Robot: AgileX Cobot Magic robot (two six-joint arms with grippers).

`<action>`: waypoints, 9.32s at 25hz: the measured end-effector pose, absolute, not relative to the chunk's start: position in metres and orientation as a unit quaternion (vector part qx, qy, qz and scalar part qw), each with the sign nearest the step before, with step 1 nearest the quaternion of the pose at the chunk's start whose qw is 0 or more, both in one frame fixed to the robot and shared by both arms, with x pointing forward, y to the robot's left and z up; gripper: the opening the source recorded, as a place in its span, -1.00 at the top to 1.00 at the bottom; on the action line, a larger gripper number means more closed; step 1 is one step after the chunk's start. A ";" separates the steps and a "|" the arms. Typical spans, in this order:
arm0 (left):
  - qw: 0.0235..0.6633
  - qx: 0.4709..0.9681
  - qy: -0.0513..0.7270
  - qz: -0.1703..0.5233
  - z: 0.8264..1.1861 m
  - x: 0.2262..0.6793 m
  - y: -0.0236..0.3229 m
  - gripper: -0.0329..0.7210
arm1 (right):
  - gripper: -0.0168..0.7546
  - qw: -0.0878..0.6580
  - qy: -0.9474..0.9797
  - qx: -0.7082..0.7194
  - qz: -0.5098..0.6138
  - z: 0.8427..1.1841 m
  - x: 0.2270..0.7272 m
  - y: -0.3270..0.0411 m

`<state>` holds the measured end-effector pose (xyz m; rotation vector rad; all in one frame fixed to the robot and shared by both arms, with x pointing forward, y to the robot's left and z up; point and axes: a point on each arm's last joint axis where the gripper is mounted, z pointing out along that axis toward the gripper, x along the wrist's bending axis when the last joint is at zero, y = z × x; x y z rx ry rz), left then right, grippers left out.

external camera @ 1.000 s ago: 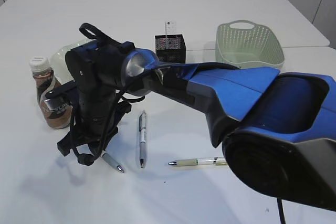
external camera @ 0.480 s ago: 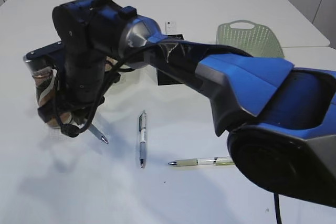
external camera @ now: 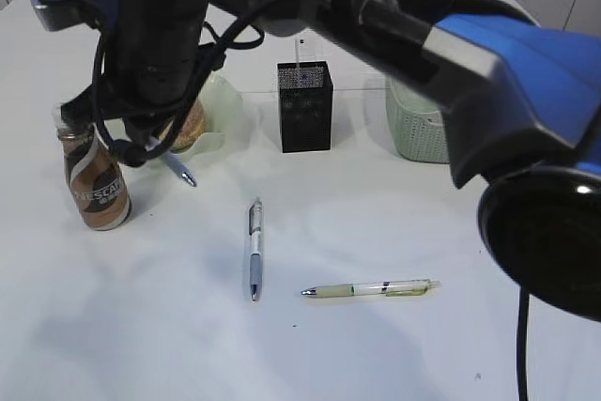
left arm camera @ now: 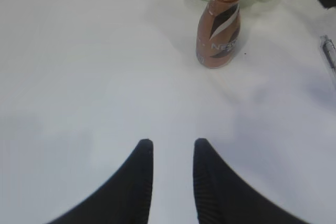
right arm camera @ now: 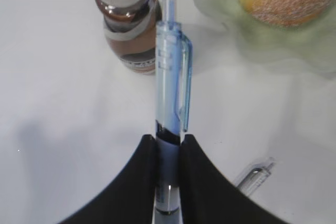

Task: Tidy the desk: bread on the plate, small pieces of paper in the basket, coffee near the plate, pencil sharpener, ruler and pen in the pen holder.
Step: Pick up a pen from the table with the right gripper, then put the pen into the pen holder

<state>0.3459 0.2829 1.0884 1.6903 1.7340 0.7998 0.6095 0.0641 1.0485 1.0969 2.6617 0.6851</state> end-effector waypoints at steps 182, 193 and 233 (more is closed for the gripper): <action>0.340 0.631 0.621 0.318 1.096 0.352 0.278 0.44 | 0.69 0.423 0.584 0.351 0.597 0.952 0.717 -0.113; 0.343 0.631 0.619 0.319 1.097 0.352 0.278 0.44 | 0.69 0.411 0.602 0.363 0.579 0.942 0.720 -0.113; 0.343 0.631 0.615 0.325 1.097 0.352 0.278 0.44 | -0.10 0.349 0.686 0.432 0.471 1.008 0.697 -0.125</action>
